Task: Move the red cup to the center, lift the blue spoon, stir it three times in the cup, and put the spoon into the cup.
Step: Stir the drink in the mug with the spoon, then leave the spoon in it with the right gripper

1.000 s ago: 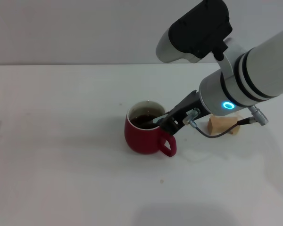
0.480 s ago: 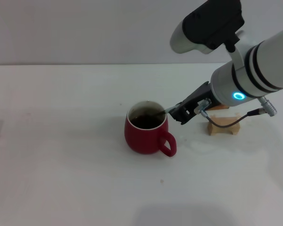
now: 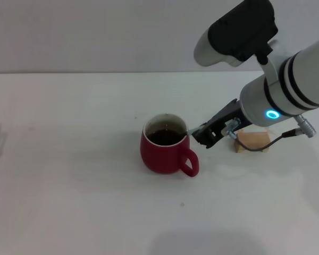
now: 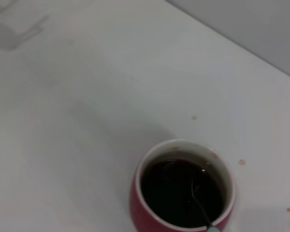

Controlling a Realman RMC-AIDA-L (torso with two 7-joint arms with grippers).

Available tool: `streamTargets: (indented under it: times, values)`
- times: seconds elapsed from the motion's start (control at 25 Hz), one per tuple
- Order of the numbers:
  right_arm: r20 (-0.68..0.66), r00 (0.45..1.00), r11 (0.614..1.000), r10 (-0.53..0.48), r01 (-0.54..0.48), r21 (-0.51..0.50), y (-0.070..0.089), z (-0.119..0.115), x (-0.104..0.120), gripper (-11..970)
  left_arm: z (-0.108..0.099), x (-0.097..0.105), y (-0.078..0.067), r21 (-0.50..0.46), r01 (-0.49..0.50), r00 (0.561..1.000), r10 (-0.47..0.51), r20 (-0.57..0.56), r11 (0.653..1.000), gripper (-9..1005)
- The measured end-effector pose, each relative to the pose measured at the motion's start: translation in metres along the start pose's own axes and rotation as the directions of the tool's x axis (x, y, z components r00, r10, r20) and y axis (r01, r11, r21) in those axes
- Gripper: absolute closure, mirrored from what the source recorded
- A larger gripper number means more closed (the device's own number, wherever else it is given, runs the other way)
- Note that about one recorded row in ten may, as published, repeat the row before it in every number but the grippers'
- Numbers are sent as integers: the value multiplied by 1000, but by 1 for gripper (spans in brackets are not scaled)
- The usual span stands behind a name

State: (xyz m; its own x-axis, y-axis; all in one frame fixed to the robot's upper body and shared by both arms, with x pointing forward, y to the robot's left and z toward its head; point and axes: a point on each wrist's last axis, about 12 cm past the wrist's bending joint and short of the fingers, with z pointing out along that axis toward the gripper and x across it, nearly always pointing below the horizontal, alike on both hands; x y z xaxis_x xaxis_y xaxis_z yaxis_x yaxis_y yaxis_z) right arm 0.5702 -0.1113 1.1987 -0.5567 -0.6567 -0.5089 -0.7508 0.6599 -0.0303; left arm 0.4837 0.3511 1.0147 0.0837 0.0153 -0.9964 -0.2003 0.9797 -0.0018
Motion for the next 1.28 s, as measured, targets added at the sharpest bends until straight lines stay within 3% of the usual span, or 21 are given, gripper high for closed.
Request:
streamTargets:
  times: [0.28,0.64,1.28]
  values:
    - [14,999,999,-38,38,-16,12,-2,-4,798,1,0,-1,4,0,1000,0,2,1000,152]
    - [28,999,999,-47,47,-16,13,0,-9,795,-1,1,0,0,5,1000,-5,-3,1000,152]
    - [26,1000,1000,-1,1,14,-8,2,-3,790,-3,1,0,1,6,1000,-6,-3,1000,150]
